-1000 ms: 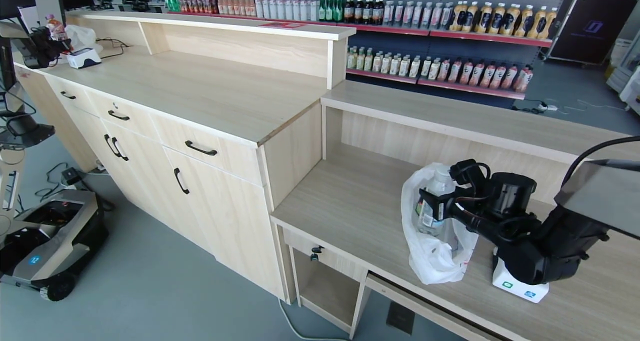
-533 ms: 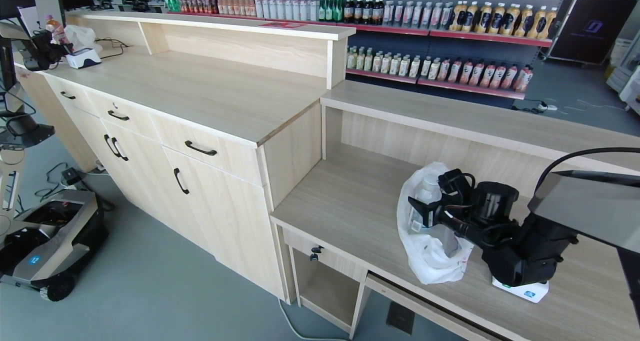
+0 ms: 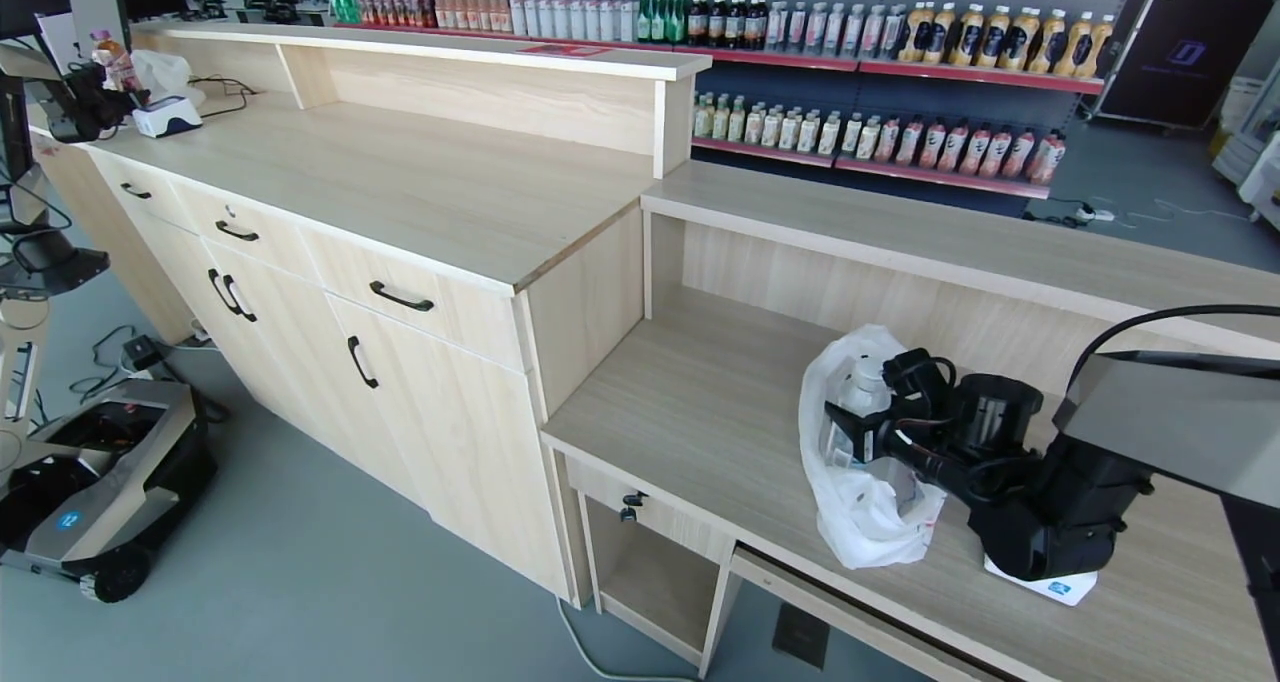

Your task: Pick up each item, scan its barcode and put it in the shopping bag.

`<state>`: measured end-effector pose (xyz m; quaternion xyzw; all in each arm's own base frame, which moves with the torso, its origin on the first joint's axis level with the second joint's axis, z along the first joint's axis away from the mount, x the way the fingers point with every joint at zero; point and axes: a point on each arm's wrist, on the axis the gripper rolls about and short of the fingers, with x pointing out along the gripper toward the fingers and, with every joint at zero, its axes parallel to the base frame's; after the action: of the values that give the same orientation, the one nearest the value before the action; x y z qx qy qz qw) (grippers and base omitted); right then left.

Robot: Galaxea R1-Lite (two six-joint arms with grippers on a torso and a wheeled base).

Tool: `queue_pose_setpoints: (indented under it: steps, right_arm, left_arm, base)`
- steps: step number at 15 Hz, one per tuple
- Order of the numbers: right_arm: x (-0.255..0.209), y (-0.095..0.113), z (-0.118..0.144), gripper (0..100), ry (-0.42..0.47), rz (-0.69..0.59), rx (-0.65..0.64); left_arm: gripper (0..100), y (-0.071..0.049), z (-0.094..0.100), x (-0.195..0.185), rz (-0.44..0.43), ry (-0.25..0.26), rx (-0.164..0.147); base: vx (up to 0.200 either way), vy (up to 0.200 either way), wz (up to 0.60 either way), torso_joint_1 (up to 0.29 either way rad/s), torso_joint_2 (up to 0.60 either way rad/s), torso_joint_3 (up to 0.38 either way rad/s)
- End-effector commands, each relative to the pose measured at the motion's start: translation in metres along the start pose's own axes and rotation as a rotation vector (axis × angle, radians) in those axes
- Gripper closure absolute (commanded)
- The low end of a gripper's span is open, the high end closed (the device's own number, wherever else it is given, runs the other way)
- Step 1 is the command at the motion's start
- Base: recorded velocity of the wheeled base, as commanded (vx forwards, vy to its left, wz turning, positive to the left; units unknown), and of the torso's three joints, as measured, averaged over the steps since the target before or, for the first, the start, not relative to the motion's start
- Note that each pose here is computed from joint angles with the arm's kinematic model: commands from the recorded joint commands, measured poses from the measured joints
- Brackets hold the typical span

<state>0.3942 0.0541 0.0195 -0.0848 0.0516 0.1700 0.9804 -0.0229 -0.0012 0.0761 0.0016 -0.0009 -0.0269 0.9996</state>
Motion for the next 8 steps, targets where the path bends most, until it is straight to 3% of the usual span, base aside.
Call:
queue_pose_setpoints:
  steps: [1,4,8]
  right_arm:
    - [0.0019,-0.0052,-0.009,100,0.007,-0.007,0.005]
    - [0.0039,-0.007,-0.0147,100,-0.033,0.045,-0.001]
    - [0.0028,-0.0059,-0.0188,100,-0.023,0.052,-0.002]
  left_arm:
    - [0,0.0,0.0,0.0,0.0,0.0,0.0]
    - [0,0.0,0.0,0.0,0.0,0.0,0.0]
    - [0,0.0,0.0,0.0,0.0,0.0,0.0]
  base:
    - [0.0,0.0,0.0,0.0,0.0,0.0]
    - [0.0,0.0,0.0,0.0,0.0,0.0]
    - [0.0,0.0,0.0,0.0,0.0,0.0]
